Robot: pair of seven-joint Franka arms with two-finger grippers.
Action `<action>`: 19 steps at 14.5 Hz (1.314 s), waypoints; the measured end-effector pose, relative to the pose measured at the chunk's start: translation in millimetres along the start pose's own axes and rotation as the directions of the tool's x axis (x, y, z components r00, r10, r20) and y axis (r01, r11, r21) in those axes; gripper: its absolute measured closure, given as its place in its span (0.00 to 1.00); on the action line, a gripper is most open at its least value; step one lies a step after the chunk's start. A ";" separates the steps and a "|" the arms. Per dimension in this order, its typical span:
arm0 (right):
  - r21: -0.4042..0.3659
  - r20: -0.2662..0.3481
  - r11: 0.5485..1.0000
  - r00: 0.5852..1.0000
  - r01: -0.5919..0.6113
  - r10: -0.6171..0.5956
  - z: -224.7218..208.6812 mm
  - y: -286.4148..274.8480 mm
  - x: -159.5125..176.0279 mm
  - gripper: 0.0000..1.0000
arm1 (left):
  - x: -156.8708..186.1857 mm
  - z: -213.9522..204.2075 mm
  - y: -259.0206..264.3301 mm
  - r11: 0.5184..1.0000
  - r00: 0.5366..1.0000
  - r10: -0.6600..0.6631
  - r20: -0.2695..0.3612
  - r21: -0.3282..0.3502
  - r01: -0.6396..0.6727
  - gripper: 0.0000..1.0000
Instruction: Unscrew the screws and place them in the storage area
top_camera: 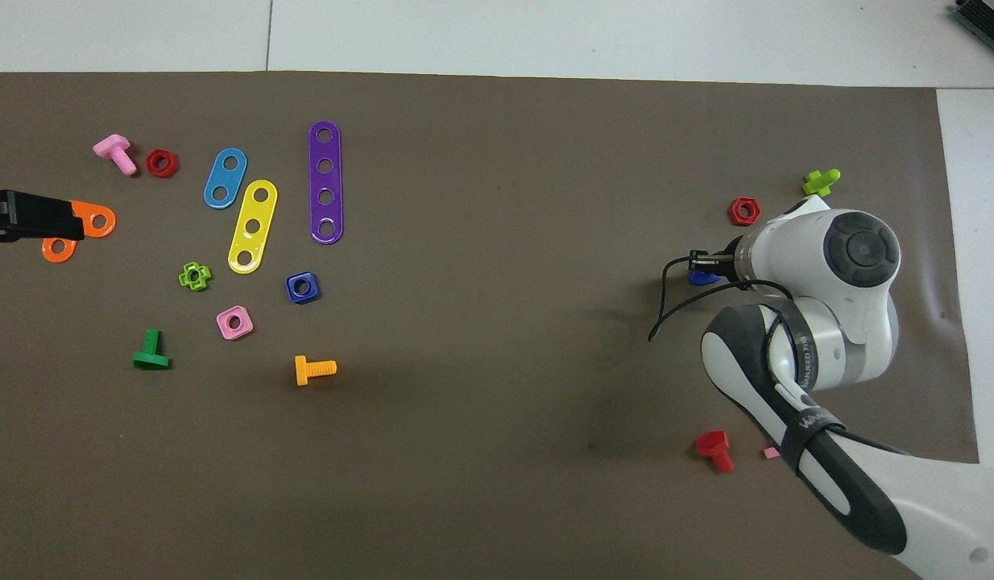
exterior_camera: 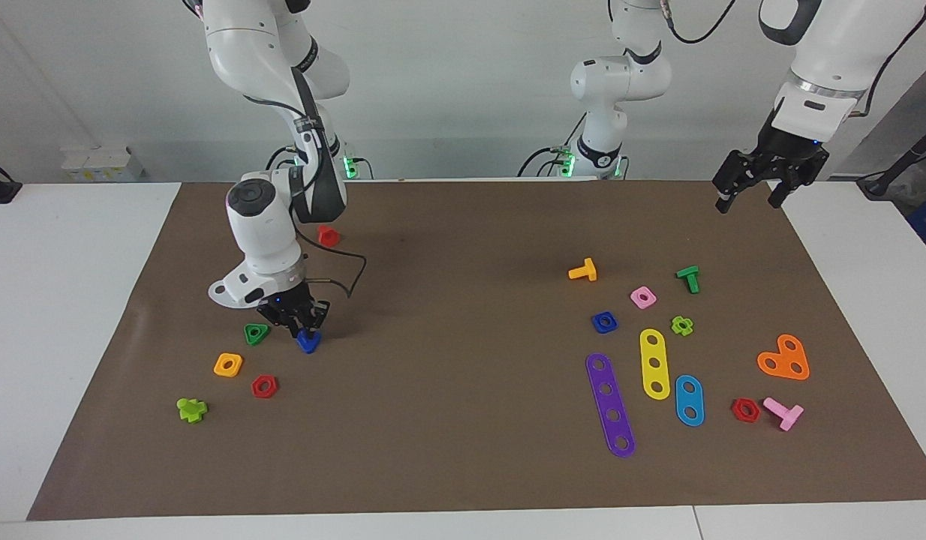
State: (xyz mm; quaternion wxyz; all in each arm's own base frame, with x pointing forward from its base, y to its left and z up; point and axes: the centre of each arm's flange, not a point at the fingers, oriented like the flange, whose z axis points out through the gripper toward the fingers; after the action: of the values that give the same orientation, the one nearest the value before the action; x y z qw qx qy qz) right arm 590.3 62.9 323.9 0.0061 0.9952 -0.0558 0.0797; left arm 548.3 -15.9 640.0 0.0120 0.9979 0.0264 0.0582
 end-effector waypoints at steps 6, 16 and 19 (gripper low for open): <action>0.002 -0.034 1.000 0.999 0.002 -0.001 -64.0 -3.8 13.1 0.00 | -1.4 0.2 -1.0 1.000 1.000 -0.001 0.010 0.001 0.001 0.00; 0.000 -0.084 1.000 0.996 -0.005 0.005 -218.0 -4.5 32.8 0.00 | -7.8 11.4 -3.4 0.993 0.993 0.112 0.047 0.045 -0.114 0.00; -0.016 -0.057 0.995 0.993 0.102 -0.103 -236.4 -1.0 25.1 0.00 | -9.7 13.6 -5.8 0.991 0.991 0.125 0.053 0.044 -0.127 0.00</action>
State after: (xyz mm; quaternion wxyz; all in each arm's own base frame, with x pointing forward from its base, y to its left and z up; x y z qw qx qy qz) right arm 577.6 66.1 561.2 0.0181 0.9940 -0.0049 0.1074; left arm 539.9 -11.0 625.3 -0.0147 0.9987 -0.0357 0.0332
